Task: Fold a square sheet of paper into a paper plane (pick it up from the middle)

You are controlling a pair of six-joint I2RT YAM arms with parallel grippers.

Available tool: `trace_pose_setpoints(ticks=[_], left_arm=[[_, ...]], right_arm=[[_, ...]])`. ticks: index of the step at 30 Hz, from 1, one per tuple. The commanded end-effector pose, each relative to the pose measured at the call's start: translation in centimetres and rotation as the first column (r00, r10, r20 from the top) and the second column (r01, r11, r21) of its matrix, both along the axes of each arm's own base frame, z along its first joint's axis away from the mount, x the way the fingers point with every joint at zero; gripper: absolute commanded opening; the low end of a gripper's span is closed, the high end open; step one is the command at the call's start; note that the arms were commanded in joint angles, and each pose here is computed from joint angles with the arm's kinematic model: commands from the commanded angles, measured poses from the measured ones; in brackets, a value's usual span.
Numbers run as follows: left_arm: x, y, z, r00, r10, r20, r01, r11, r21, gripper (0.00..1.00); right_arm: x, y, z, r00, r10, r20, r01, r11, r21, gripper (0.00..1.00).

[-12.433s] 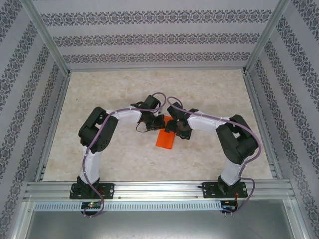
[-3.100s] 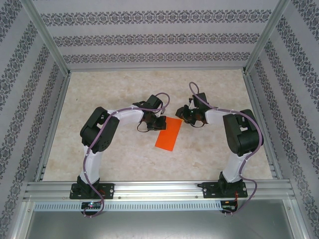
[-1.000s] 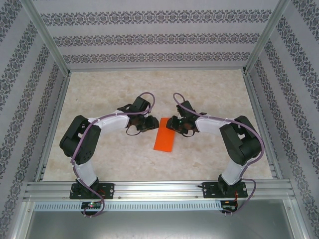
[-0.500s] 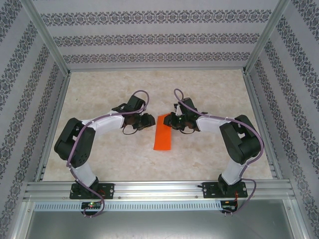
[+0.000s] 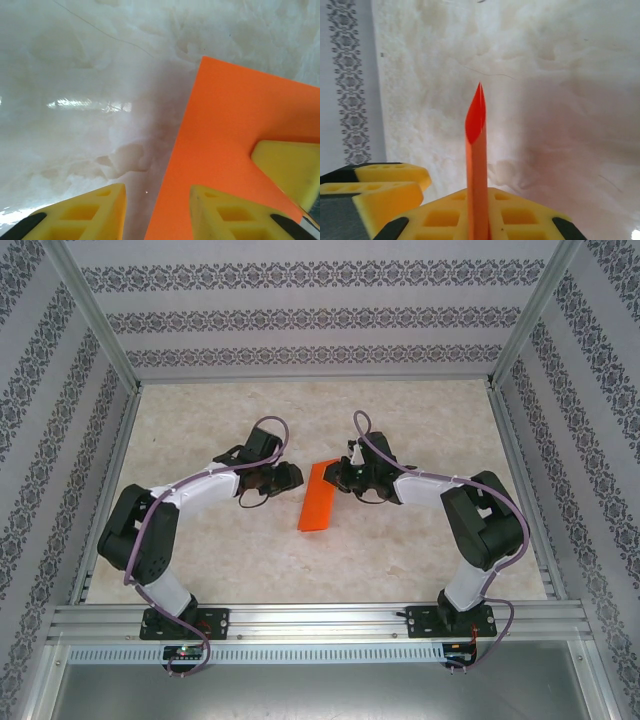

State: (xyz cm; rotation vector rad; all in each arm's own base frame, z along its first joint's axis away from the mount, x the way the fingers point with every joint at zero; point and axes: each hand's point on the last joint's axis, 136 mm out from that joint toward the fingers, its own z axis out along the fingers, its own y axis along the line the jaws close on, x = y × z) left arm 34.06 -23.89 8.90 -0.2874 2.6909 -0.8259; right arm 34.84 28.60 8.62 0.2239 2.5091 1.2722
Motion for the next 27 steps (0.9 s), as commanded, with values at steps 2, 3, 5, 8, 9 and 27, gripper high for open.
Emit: trace_pose_setpoints(ticks=[2, 3, 5, 8, 9, 27], left_arm=[[0.4, 1.5, 1.6, 0.999, 0.046, 0.028, -0.046, 0.999, 0.001, 0.39], [0.5, 1.7, 1.7, 0.998, 0.050, 0.028, -0.050, 0.999, -0.002, 0.39], [0.5, 1.7, 1.7, 0.998, 0.051, 0.025, -0.051, 0.999, -0.011, 0.39], [0.3, 1.7, 1.5, 0.999, 0.049, 0.015, -0.049, 0.999, -0.020, 0.39], [0.2, 1.6, 1.4, 0.999, 0.048, 0.011, -0.048, 0.999, -0.025, 0.39], [-1.6, 0.8, -0.9, 0.998, -0.017, -0.063, 0.012, 0.998, -0.067, 0.47]], right_arm=[[0.1, 2.3, 3.0, 0.998, 0.018, 0.054, -0.025, 0.992, 0.122, 0.14], [0.1, 2.7, 2.7, 0.998, 0.027, 0.052, -0.033, 0.991, 0.127, 0.14], [0.2, 3.0, 1.8, 0.999, 0.026, 0.040, -0.031, 0.992, 0.122, 0.14], [0.3, 2.7, -0.8, 1.000, 0.019, 0.000, -0.019, 0.997, 0.076, 0.14], [0.2, 2.7, -1.5, 1.000, 0.024, -0.009, -0.024, 0.998, 0.065, 0.15], [-0.5, -4.9, -2.1, 0.999, -0.043, -0.003, 0.040, 0.948, -0.315, 0.48]])
